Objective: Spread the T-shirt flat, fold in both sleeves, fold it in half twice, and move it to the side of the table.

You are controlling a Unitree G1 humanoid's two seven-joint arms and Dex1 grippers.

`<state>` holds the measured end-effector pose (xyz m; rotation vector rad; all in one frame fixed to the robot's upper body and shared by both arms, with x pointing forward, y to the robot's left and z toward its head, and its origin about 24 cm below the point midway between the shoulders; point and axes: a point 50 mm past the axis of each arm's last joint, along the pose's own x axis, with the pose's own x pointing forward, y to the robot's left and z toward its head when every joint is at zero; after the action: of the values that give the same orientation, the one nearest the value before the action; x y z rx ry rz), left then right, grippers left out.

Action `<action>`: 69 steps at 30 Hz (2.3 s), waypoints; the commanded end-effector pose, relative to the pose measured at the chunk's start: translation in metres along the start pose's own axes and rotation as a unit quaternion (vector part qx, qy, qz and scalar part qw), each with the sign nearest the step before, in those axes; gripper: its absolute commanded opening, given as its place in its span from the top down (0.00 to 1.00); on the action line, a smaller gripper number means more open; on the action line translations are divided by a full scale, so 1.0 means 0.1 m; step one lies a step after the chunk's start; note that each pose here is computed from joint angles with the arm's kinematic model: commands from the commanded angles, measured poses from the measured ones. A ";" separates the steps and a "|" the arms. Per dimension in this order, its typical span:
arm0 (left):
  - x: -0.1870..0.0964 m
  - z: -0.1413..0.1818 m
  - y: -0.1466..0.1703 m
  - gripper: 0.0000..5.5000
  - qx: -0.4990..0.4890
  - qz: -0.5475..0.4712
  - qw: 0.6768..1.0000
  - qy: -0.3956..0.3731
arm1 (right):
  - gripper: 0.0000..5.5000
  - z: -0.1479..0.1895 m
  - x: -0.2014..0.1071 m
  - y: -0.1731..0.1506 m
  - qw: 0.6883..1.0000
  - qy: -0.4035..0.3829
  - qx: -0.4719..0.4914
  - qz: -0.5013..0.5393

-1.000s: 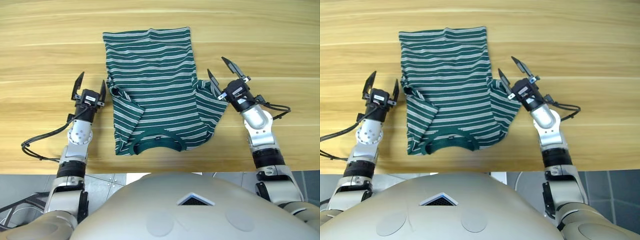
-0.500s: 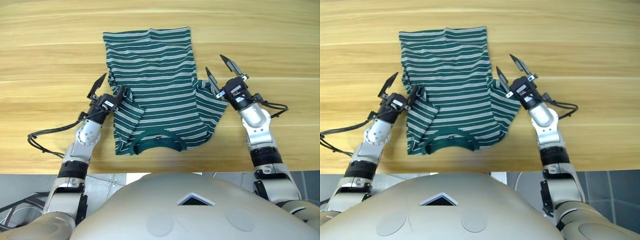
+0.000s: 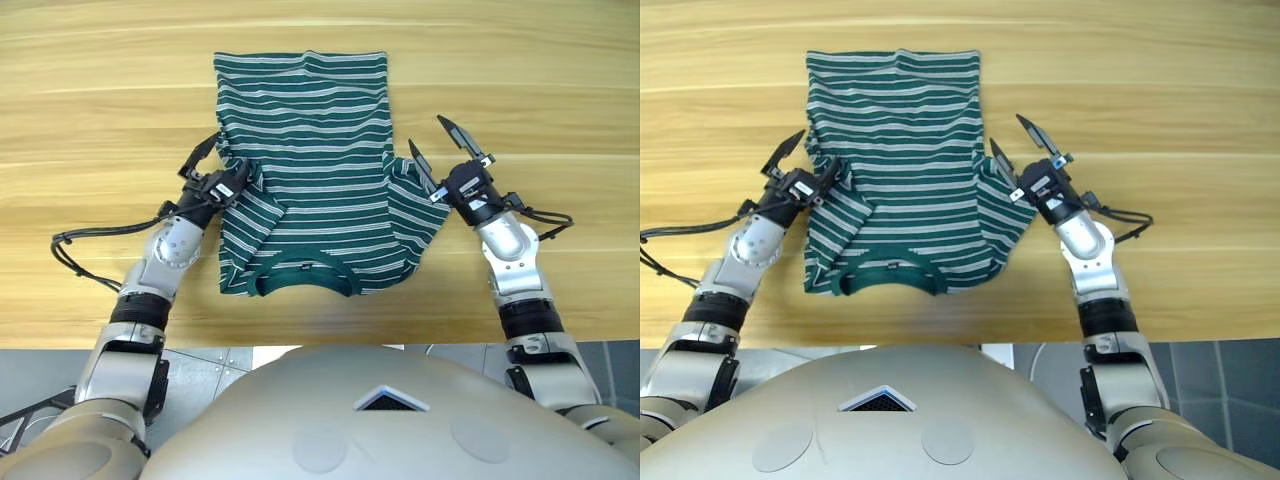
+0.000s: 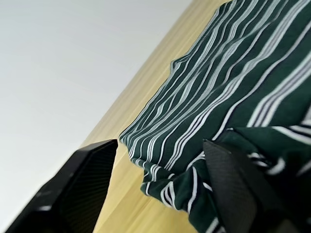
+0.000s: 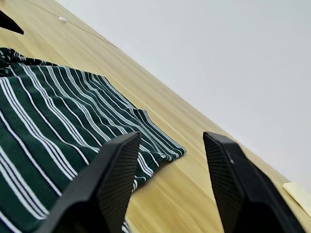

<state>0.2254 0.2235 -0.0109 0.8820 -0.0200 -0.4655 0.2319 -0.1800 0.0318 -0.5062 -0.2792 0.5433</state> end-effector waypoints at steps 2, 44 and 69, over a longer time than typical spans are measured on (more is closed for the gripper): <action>-0.28 0.00 -0.10 0.40 0.004 -0.024 1.000 0.008 | 0.57 0.09 -0.07 -0.19 0.999 -0.005 -0.050 -0.015; -0.29 0.25 0.65 0.40 -0.022 0.309 0.950 -0.031 | 0.57 -0.14 -1.35 -0.18 0.852 0.273 -0.364 0.259; -0.19 0.30 0.57 0.40 -0.036 0.293 0.954 -0.041 | 0.57 -0.22 -0.78 0.16 0.886 0.176 -0.329 0.275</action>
<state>0.2202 0.2416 0.0538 0.7401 -0.3340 0.0645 0.1786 -0.2175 0.0127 -1.3557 -0.0482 0.8395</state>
